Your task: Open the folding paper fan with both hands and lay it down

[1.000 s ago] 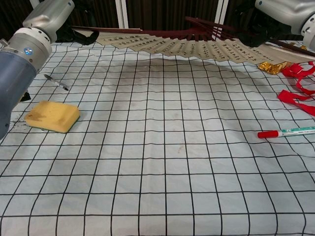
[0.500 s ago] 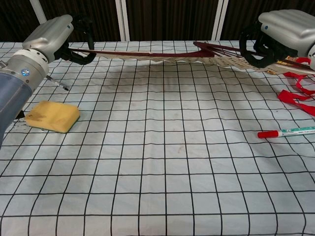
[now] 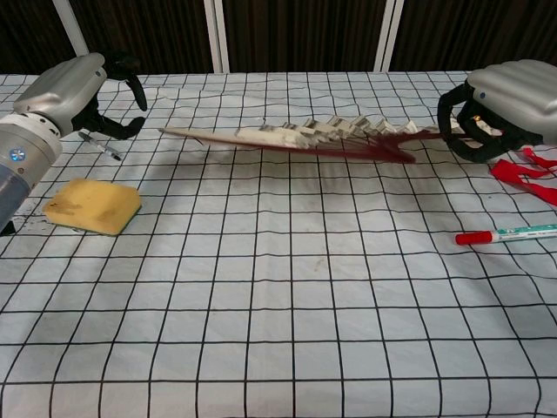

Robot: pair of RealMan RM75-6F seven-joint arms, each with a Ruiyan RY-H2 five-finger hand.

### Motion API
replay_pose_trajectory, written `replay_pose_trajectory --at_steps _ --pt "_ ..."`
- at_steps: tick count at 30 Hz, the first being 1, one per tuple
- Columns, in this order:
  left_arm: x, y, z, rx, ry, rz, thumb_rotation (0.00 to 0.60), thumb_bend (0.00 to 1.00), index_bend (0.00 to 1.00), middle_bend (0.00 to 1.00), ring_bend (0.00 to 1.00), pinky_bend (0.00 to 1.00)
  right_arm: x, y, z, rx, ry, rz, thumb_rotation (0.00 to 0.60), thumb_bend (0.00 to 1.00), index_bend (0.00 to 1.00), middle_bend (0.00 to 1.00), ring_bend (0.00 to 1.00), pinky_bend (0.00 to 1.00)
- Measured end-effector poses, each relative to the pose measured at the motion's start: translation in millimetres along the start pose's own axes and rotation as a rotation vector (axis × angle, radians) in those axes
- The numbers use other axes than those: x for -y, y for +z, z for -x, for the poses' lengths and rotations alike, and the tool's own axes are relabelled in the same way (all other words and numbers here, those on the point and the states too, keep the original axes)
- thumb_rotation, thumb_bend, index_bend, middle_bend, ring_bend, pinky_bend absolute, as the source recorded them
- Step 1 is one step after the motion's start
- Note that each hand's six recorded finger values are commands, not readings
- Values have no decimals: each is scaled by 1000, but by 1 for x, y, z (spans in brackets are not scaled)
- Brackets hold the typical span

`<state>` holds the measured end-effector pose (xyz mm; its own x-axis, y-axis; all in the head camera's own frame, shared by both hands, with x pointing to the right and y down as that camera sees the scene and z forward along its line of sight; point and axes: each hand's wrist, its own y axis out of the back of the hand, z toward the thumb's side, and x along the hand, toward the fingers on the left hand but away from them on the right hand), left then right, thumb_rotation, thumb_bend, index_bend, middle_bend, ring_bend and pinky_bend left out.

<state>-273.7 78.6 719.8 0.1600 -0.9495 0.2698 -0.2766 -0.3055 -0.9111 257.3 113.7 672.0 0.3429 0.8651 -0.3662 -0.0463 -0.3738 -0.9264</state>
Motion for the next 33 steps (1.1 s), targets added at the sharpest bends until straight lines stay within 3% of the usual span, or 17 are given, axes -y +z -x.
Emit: replay_pose_trajectory --at_steps 10,12,17,20,24,33 --pt "-3 -18 21 -7 -40 -32 600 193 349 38 0 0 15 7 -32 -7 75 -48 600 132 253 528 693 622" --pt "-7 -22 25 -6 -41 -37 600 181 332 33 0 0 17 7 -39 -1 90 -52 600 100 182 450 613 572" --pt "-22 -31 33 0 -23 -52 600 162 300 22 0 0 20 8 -54 18 129 -69 600 38 9 173 297 361" --pt "-35 -36 38 7 -7 -57 600 143 281 18 0 0 22 7 -62 33 162 -85 600 31 0 122 237 298" --pt "-57 -43 47 22 18 -72 600 99 246 7 0 0 19 7 -75 55 195 -98 600 31 0 107 221 296" --pt "-112 -76 83 17 26 -176 600 9 106 0 0 0 -9 -30 -108 152 144 -89 600 31 0 76 191 259"
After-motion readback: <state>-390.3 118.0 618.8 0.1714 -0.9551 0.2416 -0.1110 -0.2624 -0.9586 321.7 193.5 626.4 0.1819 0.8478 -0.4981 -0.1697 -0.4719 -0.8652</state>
